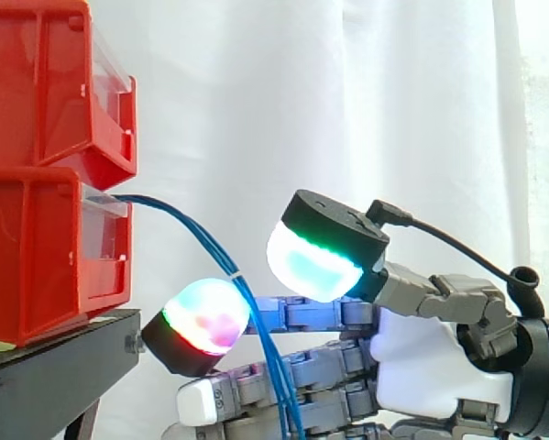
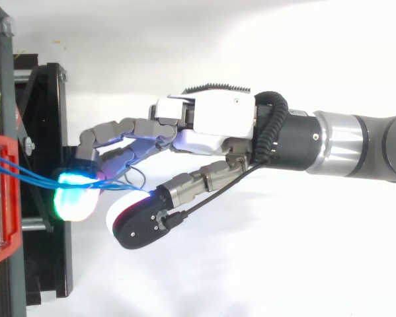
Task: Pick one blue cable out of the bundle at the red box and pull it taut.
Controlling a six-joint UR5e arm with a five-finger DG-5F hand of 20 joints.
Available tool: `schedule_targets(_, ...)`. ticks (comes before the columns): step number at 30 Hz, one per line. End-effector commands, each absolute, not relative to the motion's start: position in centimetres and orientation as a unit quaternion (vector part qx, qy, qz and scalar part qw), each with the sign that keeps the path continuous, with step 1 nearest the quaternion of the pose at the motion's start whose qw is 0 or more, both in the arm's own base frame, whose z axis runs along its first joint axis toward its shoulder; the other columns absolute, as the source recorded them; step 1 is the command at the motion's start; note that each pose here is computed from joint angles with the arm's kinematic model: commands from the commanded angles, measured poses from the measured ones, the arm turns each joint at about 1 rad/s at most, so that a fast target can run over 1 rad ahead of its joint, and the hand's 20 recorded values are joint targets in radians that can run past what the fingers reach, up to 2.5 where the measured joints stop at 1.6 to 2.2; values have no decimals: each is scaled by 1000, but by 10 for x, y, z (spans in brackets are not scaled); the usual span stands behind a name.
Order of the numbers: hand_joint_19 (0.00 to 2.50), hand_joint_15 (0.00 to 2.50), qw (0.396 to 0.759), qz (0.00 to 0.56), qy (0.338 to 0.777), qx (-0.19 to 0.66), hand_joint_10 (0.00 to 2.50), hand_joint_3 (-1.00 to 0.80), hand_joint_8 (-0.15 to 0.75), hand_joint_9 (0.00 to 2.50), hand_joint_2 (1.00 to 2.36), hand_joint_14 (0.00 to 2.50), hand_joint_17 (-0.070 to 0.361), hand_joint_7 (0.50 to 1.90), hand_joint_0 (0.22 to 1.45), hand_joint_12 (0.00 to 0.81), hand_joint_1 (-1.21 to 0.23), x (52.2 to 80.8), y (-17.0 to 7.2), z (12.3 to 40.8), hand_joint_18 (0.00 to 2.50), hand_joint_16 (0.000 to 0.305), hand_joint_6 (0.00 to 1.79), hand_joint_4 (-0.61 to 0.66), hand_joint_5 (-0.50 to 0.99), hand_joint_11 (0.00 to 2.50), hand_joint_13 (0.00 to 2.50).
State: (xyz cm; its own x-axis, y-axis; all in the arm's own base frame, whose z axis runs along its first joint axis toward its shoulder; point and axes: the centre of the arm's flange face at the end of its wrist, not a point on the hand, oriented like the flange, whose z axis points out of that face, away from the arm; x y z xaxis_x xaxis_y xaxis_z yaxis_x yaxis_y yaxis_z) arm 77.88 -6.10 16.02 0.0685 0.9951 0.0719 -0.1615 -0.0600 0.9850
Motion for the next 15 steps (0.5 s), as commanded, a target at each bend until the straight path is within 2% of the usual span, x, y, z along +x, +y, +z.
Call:
schedule_targets(1, 233, 210, 544, 535, 422, 490, 5, -307, 294, 511, 1015, 7, 118, 1190, 599, 366, -666, 780, -61, 161, 352, 53, 501, 224, -114, 198, 425)
schedule_targets(15, 238, 217, 564, 522, 425, 478, 5, -449, 299, 508, 1004, 7, 121, 1189, 562, 373, -671, 781, -67, 163, 350, 54, 501, 241, -117, 198, 419)
